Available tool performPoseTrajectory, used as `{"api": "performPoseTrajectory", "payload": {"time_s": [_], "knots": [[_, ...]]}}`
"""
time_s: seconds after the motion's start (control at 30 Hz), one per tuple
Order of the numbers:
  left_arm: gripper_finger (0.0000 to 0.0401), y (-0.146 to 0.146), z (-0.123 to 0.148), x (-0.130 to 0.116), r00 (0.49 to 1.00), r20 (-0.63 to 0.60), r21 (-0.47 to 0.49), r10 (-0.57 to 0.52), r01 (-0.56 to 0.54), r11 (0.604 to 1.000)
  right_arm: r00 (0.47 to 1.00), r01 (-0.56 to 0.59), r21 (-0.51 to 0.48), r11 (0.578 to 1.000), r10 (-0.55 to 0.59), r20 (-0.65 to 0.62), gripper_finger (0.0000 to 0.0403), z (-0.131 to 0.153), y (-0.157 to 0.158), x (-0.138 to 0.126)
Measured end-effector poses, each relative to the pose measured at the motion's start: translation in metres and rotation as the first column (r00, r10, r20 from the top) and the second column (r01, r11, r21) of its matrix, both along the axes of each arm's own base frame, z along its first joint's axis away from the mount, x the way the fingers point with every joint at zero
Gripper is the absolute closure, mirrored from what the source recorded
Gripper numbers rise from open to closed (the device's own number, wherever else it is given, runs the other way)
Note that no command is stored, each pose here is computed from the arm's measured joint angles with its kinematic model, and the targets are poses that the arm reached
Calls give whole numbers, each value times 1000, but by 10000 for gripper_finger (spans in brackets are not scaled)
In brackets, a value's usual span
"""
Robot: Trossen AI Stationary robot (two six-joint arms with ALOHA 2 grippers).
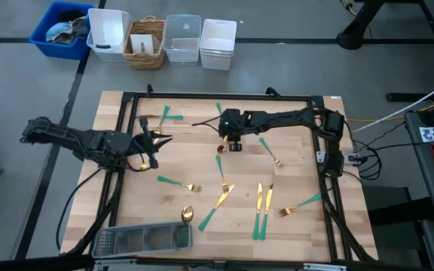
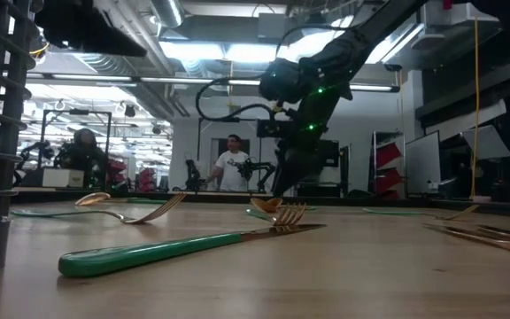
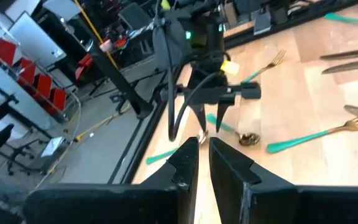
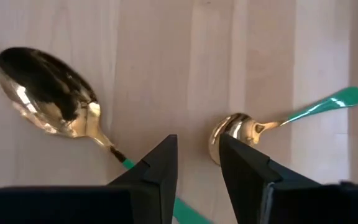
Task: Sort silverware
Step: Put the top spoon into the cutlery rack
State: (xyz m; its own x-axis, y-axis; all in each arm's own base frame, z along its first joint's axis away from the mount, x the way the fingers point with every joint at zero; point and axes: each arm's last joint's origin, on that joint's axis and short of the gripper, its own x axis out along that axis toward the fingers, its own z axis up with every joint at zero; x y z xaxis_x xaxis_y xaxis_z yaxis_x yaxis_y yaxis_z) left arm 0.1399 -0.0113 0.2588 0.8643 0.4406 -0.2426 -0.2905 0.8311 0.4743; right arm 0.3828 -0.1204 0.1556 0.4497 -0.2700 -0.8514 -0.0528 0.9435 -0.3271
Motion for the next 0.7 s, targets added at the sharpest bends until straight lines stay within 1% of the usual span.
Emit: {"api": "performPoseTrajectory", "payload": {"time_s": [0.2,0.37,0.43,0.6,0.7], "knots": [[370,3,-5,1,1000,-6,-23,11,-12,1000,1000,-9,-29,1000,8,-22,283,-8,-4,1],[370,3,-5,1,1000,-1,-35,-8,8,999,999,15,-94,995,-18,-31,283,-19,-7,6],[370,3,-5,1,1000,-1,-36,-9,9,999,999,17,-94,995,-21,-39,283,-23,-8,6],[370,3,-5,1,1000,0,-39,-8,8,999,998,43,-118,992,-48,-46,283,-24,-13,4],[370,3,-5,1,1000,0,-40,-8,8,999,996,62,-128,990,-69,-48,295,-24,-19,2]]}}
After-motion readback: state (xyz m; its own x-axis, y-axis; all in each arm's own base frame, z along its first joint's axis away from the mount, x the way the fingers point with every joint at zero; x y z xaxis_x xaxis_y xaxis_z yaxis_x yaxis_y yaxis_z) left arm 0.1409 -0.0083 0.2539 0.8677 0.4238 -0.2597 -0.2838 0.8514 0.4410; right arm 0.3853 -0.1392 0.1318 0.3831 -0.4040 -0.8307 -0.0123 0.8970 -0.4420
